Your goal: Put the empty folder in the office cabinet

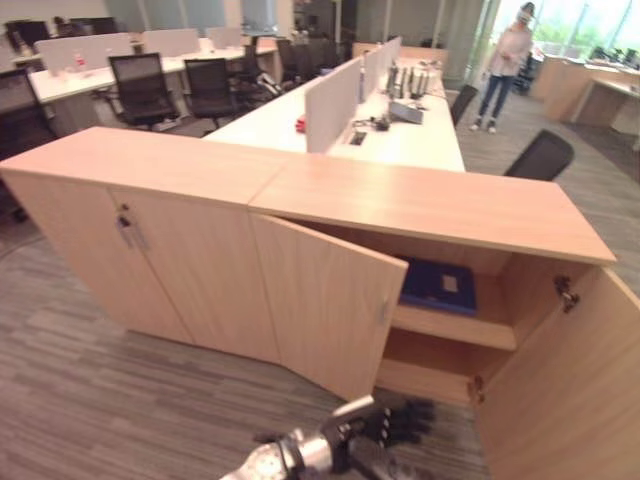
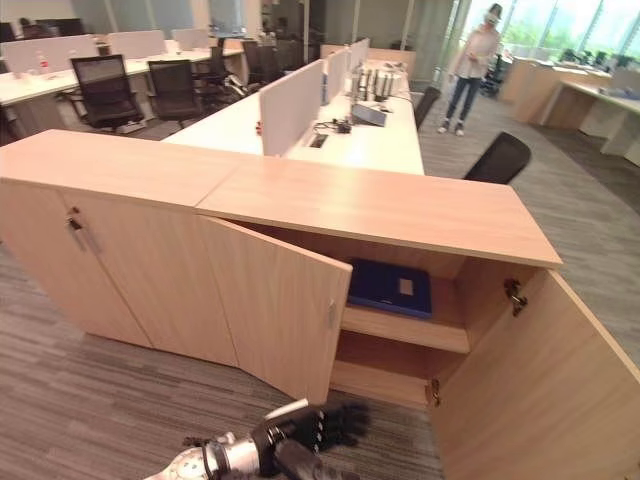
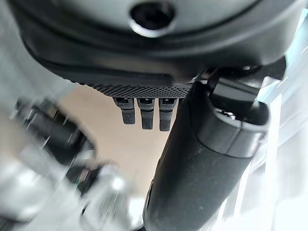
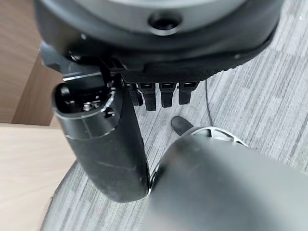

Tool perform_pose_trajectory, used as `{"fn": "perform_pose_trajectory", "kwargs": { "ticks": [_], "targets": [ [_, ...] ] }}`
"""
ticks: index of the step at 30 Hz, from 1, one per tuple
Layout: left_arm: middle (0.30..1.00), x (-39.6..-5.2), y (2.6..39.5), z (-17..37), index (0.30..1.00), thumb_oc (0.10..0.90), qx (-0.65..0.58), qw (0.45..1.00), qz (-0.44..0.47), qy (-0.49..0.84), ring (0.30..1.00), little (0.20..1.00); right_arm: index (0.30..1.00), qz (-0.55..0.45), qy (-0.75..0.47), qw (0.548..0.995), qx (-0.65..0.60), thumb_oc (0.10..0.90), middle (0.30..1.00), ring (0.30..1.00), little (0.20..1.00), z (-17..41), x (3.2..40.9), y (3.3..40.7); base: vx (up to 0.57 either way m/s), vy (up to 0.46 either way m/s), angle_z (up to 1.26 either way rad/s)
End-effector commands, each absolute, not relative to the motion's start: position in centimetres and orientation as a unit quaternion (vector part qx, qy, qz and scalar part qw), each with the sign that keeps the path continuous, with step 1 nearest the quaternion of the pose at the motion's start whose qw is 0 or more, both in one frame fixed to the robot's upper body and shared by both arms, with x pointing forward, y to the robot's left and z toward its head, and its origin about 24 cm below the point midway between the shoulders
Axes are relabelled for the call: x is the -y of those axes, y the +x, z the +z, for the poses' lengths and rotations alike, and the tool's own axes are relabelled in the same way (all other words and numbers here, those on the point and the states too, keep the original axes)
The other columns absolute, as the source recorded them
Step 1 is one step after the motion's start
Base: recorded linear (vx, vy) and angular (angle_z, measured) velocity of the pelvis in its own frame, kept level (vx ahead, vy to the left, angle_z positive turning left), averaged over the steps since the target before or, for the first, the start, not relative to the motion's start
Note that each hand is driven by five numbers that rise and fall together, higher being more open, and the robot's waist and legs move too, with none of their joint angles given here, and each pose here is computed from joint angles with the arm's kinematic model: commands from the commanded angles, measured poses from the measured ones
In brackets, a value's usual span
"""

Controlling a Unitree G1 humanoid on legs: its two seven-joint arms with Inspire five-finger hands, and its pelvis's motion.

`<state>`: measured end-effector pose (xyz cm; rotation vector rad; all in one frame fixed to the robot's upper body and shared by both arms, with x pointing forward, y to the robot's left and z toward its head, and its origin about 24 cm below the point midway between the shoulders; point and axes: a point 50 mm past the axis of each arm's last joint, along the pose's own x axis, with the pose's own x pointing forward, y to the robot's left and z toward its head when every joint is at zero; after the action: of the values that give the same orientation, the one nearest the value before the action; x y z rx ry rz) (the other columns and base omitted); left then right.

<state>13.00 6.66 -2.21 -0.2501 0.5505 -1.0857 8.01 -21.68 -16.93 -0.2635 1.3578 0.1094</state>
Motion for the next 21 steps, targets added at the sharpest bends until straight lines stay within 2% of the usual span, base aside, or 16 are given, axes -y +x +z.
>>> {"fn": "perform_pose_trajectory", "kwargs": {
  "ticks": [1, 7, 10, 11, 16, 17, 18, 21],
  "targets": [
    [0.9, -7.4, 19.3, 3.1, 0.9, 0.8, -0.097, 0.861, -0.479, -0.142, 0.9, 0.9, 0.9, 0.082, -0.186, 0.709, -0.675, 0.8, 0.9, 0.9, 0.9, -17.2, 22.7, 5.2, -0.02, -0.013, -0.43],
    [0.9, -8.1, 19.0, 2.7, 0.9, 0.8, -0.101, 0.866, -0.469, -0.141, 0.9, 0.9, 0.9, 0.051, -0.161, 0.712, -0.681, 0.8, 0.9, 0.9, 0.9, -17.1, 23.0, 4.8, 0.0, -0.008, -0.11],
    [0.9, -10.6, 18.7, 1.5, 0.9, 0.8, -0.121, 0.894, -0.407, -0.143, 0.9, 0.9, 0.9, -0.022, -0.117, 0.718, -0.686, 0.8, 0.9, 0.9, 0.9, -16.9, 24.5, 4.2, 0.01, -0.012, -0.3],
    [0.9, -11.0, 18.7, 1.1, 0.9, 0.8, -0.123, 0.904, -0.385, -0.14, 0.9, 0.9, 0.9, -0.018, -0.114, 0.73, -0.674, 0.8, 0.9, 0.9, 0.9, -16.9, 24.1, 4.9, -0.01, -0.012, -0.23],
    [0.9, -16.1, 17.3, -1.7, 0.9, 0.8, -0.18, 0.938, -0.292, -0.043, 0.9, 0.9, 0.9, -0.134, -0.033, 0.748, -0.649, 0.8, 0.9, 0.9, 0.9, -16.3, 26.3, 4.9, 0.0, -0.015, -0.29],
    [0.9, -16.1, 17.3, -1.7, 0.9, 0.8, -0.18, 0.938, -0.292, -0.043, 0.9, 0.9, 0.9, -0.134, -0.033, 0.748, -0.649, 0.8, 0.9, 0.9, 0.9, -16.3, 26.3, 4.9, 0.01, -0.015, -0.19],
    [0.9, -17.8, 16.1, -3.8, 0.9, 0.8, -0.229, 0.938, -0.261, -0.004, 0.9, 0.9, 0.9, -0.174, -0.009, 0.76, -0.626, 0.8, 0.9, 0.9, 0.9, -15.9, 27.2, 6.0, 0.02, -0.015, -0.1],
    [0.9, -19.7, 13.6, -9.2, 0.9, 0.8, -0.353, 0.918, -0.18, 0.0, 0.9, 0.9, 0.9, -0.221, 0.0, 0.774, -0.594, 0.8, 0.9, 0.9, 0.9, -14.9, 29.3, 7.6, 0.02, -0.03, -0.13]
  ]
}}
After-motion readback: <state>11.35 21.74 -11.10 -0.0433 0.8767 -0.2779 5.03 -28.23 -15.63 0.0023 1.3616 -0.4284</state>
